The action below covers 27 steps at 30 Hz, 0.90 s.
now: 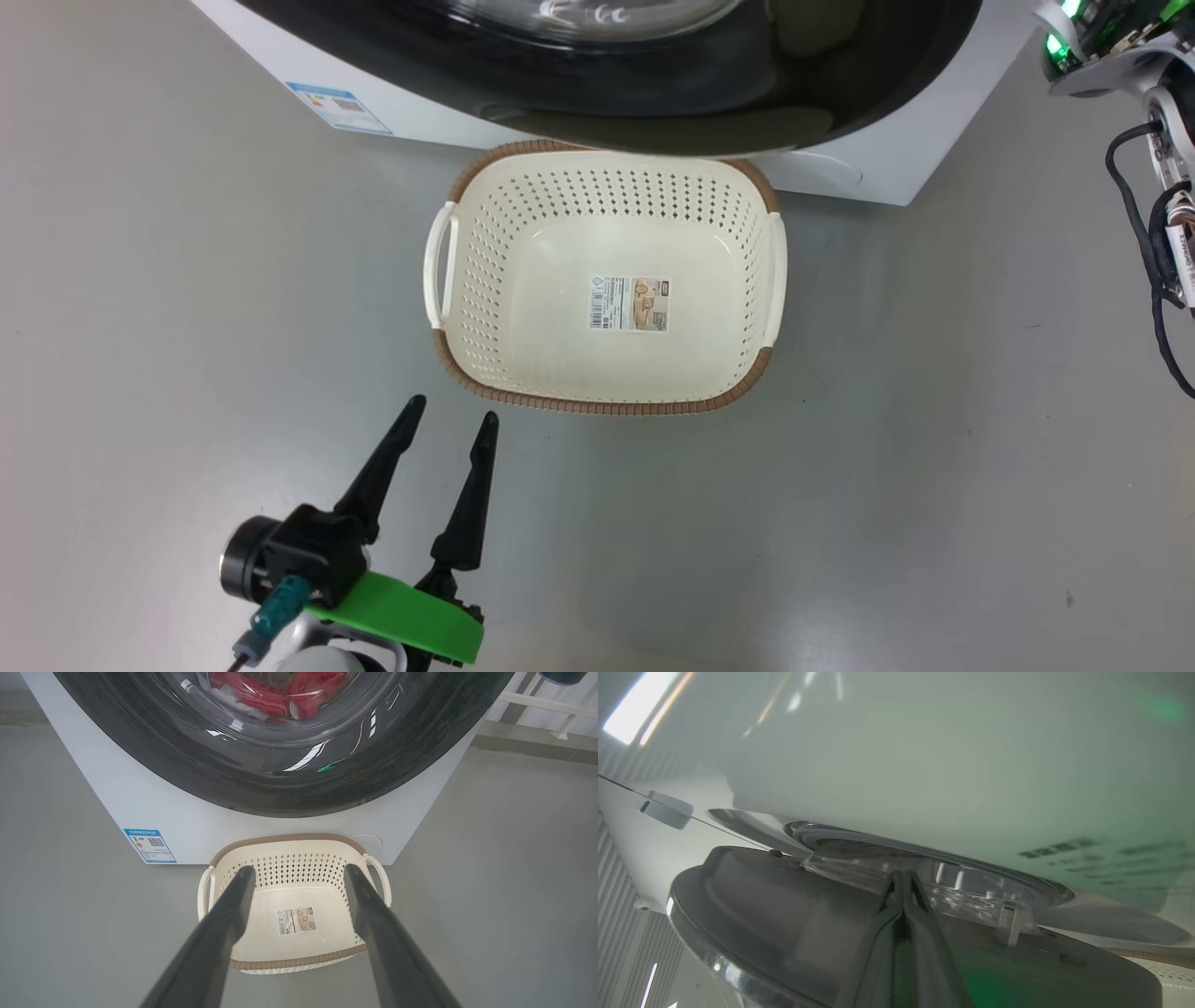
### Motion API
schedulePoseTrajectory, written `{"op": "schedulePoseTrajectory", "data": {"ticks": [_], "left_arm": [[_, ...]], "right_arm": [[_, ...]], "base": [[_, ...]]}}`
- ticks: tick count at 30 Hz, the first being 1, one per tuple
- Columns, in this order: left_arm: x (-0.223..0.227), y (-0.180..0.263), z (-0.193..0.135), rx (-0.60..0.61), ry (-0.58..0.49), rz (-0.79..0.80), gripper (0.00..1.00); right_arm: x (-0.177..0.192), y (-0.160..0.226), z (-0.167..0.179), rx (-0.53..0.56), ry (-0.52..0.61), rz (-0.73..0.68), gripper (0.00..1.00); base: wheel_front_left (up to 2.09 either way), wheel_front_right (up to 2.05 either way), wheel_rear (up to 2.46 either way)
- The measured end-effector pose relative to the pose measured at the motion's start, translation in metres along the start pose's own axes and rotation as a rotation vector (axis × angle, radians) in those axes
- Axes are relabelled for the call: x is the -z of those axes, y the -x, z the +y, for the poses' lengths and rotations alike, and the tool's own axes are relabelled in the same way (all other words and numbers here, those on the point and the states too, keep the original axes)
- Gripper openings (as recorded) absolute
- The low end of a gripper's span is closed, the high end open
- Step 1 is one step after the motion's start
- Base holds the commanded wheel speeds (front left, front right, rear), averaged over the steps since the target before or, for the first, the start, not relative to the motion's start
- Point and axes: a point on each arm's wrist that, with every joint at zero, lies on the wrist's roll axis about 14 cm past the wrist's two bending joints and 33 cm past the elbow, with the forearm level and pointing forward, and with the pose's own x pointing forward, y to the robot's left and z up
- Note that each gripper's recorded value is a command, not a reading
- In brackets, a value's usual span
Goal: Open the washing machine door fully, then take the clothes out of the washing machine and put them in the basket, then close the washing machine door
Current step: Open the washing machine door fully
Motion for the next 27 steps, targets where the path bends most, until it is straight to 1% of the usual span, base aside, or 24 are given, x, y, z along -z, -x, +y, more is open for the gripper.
{"op": "schedulePoseTrajectory", "data": {"ticks": [4, 9, 27], "left_arm": [[-0.003, 0.001, 0.0, -0.001, 0.007, -0.009, 1.0], [-0.012, 0.003, -0.002, 0.004, 0.008, -0.034, 1.0], [-0.035, 0.023, -0.01, 0.023, 0.008, -0.108, 1.0]], "right_arm": [[0.01, 0.0, 0.0, 0.015, 0.008, 0.054, 0.0], [0.026, 0.004, 0.009, 0.014, 0.012, 0.12, 0.0], [0.093, 0.038, 0.023, 0.05, 0.015, 0.266, 0.0]], "base": [[0.0, 0.0, 0.0], [0.0, 0.0, 0.0], [0.0, 0.0, 0.0]]}}
